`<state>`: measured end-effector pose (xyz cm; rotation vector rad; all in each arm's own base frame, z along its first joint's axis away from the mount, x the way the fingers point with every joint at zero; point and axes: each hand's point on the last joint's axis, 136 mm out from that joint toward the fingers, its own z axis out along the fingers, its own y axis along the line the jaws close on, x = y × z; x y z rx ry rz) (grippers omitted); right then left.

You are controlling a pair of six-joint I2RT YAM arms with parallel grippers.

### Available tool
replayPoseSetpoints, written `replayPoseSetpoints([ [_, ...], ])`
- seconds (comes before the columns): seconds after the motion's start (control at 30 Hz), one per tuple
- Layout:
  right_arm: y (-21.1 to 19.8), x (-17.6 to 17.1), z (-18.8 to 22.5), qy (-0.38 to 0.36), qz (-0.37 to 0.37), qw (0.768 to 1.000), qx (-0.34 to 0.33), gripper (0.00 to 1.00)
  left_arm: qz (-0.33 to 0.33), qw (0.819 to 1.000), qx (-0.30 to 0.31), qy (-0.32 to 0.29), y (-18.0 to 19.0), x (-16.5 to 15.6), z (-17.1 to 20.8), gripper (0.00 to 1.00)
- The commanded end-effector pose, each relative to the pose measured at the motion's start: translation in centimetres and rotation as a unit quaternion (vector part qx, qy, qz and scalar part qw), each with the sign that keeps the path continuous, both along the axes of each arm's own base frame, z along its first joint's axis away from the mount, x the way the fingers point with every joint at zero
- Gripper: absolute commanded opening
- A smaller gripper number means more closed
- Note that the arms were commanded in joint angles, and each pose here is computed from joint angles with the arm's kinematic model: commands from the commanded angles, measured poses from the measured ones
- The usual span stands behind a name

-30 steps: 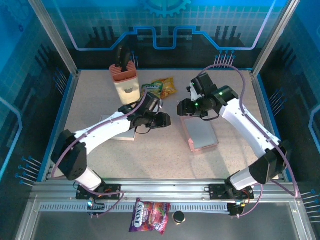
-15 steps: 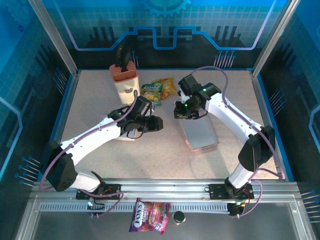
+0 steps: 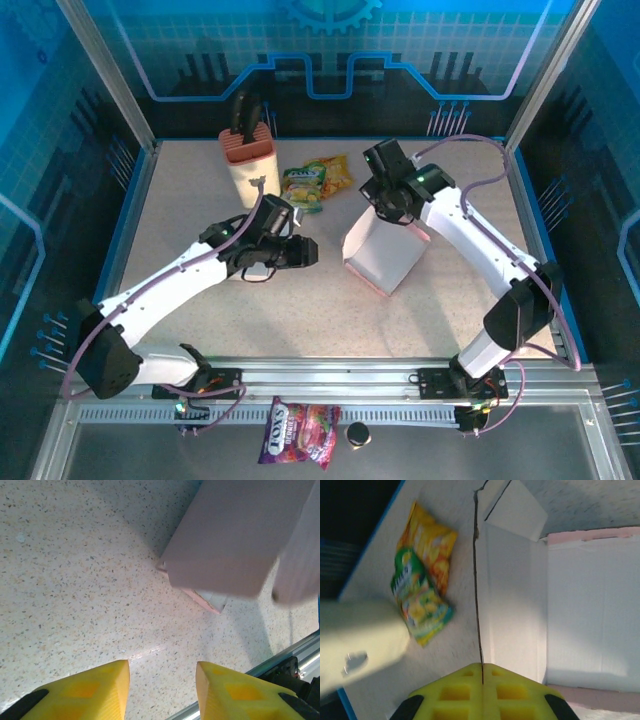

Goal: Fold the paper box

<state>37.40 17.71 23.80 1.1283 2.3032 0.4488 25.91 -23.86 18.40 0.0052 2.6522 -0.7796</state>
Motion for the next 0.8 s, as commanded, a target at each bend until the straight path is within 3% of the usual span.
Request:
replayPoseSetpoints([
  [0.0,-3.3,1.8,0.0,-0.016,-0.190,0.981,0.027,0.00,-0.020,1.000,0.013,0.016,1.1,-1.7,-0.5,0.40],
  [0.17,-3.7,3.8,-1.9,-0.020,-0.302,0.946,0.113,0.00,-0.030,0.999,0.009,0.033,1.4,-3.1,-0.9,0.40],
  [0.27,-3.2,4.5,-2.6,-0.003,-0.324,0.936,0.141,0.00,-0.032,0.999,0.012,0.037,1.8,-3.5,-1.2,0.40],
  [0.43,-2.3,5.0,-2.2,0.001,-0.278,0.950,0.140,0.24,-0.033,0.999,0.013,0.040,1.9,-3.0,-1.7,0.42],
  [0.57,-3.0,6.0,-0.1,-0.038,-0.154,0.984,0.081,0.35,-0.042,0.999,0.003,0.029,1.3,-1.3,-1.2,0.43],
  [0.63,-3.8,7.0,2.1,-0.089,-0.049,0.995,0.024,0.37,-0.055,0.998,0.005,0.016,0.8,0.1,-0.7,0.45],
  [0.7,-4.7,7.3,3.9,-0.133,0.065,0.989,-0.026,0.37,-0.072,0.997,0.009,0.004,0.2,1.5,-0.3,0.46],
  [0.77,-4.9,7.0,6.2,-0.201,0.204,0.955,-0.074,0.41,-0.084,0.996,0.021,-0.005,-0.1,3.2,-0.1,0.46],
])
